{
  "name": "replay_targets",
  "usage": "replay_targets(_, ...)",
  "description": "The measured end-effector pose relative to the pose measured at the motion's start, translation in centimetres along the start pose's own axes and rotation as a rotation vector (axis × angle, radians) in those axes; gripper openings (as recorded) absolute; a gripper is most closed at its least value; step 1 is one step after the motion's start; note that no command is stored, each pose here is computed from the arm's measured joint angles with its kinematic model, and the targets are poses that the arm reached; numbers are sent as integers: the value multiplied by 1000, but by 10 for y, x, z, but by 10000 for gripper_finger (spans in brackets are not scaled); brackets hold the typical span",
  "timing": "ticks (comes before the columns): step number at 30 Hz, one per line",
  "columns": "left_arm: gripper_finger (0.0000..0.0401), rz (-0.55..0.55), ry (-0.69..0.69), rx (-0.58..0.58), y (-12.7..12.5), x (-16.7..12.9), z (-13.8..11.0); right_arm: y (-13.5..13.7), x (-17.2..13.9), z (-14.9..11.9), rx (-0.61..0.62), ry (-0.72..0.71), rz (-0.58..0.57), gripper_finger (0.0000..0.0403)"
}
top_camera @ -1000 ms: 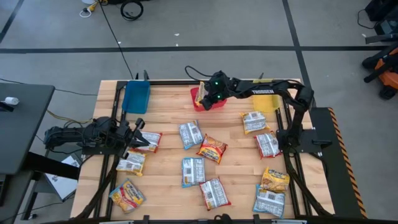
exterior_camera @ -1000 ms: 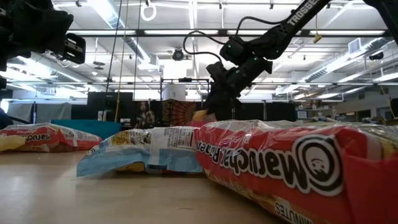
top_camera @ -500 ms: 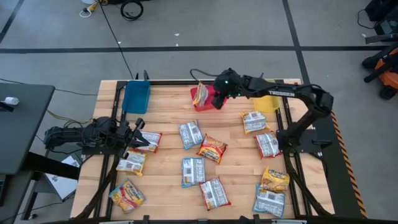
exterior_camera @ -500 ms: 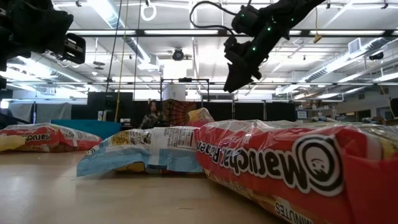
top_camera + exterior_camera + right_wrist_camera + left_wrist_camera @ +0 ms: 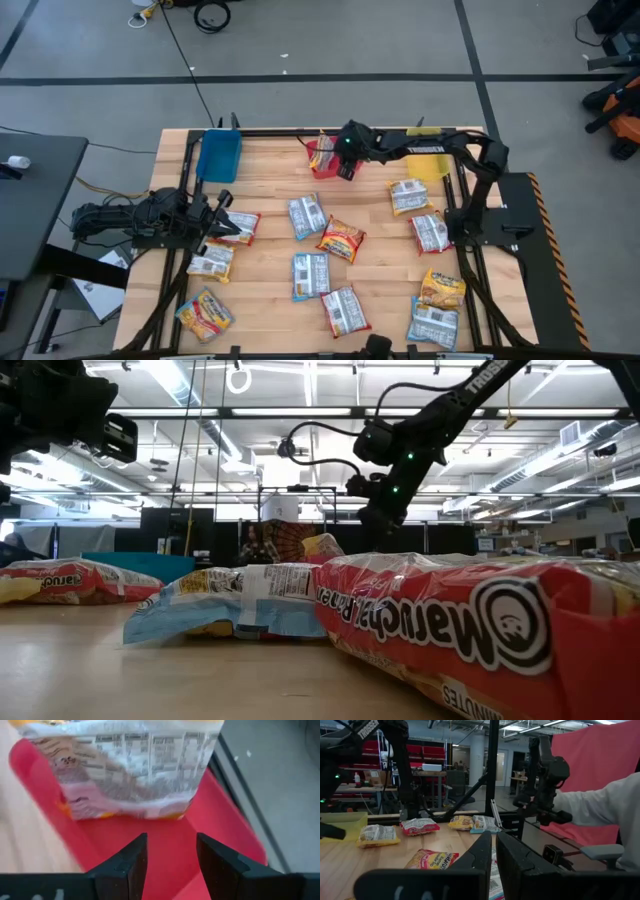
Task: Sort Maruchan noodles
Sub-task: Put the yellow noodle pack into the red bin
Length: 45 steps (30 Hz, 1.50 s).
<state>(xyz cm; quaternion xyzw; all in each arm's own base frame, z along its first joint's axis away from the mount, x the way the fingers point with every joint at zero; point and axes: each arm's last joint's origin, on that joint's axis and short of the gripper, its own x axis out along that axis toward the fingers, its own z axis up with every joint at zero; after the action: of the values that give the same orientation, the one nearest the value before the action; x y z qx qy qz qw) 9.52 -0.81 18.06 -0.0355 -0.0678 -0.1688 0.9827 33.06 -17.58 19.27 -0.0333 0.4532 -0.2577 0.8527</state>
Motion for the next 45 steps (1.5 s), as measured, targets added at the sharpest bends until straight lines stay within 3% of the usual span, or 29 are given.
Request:
replay_targets(5,32,-2,-13,5,0,0,1,-20,4,0,-46,-48,-3,172)
replay_targets(8,32,41,-64,47,1,0,6,-34,7,-3,-16,-76,81,172)
replay_targets(12,32,187,-112,10,5,-1,10,-41,8,-4,-1,-91,123,172)
replay_targets(20,12,473,18,-31,19,13,-1,-27,6,0,-30,-95,128,171)
replay_targets(25,5,635,130,-6,34,39,19,-25,5,0,-39,-87,97,171)
replay_targets(33,8,954,419,-17,94,83,19,-25,5,0,-15,-80,81,171)
replay_targets(40,8,1004,609,-62,169,96,8,-26,5,2,-12,-98,76,171)
replay_targets(45,8,940,715,-114,210,92,-9,-37,7,-2,149,-75,68,171)
